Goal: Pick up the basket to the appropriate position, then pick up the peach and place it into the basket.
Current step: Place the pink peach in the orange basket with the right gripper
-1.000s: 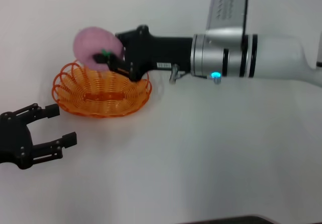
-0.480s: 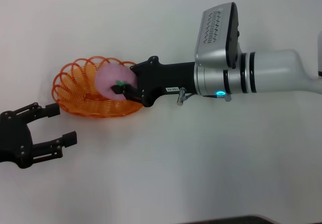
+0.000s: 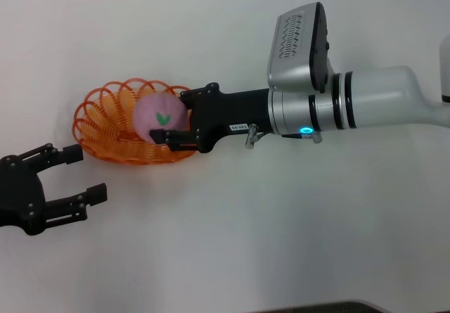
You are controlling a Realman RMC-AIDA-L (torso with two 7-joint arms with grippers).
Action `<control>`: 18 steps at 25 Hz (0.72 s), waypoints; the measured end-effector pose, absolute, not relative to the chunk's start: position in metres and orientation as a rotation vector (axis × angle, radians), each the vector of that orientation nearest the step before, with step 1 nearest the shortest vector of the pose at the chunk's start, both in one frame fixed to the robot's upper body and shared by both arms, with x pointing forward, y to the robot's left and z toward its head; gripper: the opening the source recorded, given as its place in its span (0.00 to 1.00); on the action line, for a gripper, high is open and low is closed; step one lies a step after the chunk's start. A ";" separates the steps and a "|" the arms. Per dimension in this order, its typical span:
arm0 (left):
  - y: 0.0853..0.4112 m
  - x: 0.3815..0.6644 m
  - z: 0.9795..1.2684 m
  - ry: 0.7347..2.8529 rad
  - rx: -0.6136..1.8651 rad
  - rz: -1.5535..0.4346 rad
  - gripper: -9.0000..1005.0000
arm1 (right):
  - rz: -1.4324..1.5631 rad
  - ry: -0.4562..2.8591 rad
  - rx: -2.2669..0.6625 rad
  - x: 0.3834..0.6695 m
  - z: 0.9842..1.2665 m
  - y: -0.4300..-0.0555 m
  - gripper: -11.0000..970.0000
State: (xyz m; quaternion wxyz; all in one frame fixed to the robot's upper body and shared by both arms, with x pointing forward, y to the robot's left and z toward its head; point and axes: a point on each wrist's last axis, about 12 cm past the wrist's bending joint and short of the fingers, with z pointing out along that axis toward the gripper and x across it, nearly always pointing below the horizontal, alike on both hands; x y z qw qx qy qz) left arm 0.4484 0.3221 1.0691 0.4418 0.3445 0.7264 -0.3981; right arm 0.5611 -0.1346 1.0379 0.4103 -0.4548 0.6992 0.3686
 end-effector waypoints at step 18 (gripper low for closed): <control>0.322 0.447 1.069 1.802 0.853 -0.995 0.84 | 0.978 1.748 -1.128 0.560 1.042 -0.133 0.97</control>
